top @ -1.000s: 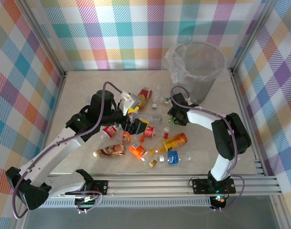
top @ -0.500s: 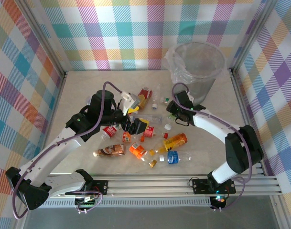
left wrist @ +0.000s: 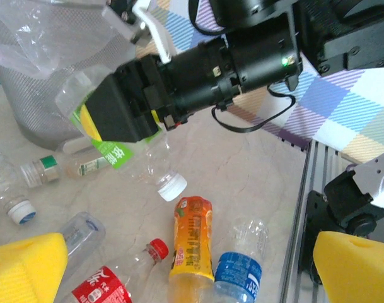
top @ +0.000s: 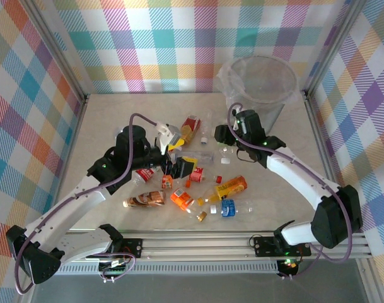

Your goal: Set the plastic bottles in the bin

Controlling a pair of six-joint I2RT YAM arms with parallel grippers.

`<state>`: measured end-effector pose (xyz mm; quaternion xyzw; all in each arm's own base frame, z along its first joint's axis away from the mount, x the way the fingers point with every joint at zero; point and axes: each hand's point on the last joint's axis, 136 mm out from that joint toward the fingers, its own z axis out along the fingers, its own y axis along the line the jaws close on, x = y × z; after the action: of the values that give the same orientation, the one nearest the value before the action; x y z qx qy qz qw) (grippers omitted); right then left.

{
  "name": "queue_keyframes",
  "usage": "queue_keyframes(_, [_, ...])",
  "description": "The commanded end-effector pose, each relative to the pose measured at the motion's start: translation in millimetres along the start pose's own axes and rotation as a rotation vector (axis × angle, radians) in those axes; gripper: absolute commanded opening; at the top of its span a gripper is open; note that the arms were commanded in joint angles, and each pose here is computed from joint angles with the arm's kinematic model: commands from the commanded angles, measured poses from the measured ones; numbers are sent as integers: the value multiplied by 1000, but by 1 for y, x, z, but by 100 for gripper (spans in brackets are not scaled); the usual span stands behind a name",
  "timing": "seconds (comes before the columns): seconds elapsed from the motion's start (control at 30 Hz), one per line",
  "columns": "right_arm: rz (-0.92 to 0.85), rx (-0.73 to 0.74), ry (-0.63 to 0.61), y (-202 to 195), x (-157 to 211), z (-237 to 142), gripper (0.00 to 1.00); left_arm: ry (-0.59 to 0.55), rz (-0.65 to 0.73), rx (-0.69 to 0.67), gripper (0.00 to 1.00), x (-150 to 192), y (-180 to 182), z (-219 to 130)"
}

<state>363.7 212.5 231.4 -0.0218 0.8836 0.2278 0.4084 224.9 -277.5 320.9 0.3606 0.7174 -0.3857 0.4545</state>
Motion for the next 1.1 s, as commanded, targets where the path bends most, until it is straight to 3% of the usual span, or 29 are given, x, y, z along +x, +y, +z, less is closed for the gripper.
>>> queue_keyframes(0.0, [-163,-99,-69,33,-36,-31,58,-120,16,16,100,-26,-6,-7])
queue_keyframes(0.37, [-341,30,-277,42,-138,-77,58,-132,21,-10,100,-27,-3,-9])
queue_keyframes(0.63, [-329,145,-386,14,-205,-81,55,-169,40,-50,100,-31,0,-17])
queue_keyframes(0.83, [-290,260,-399,-33,-239,-73,54,-171,45,-82,100,-31,5,-18])
queue_keyframes(1.07, [-302,341,-338,-75,-248,-44,54,-158,55,-88,100,-28,7,-16])
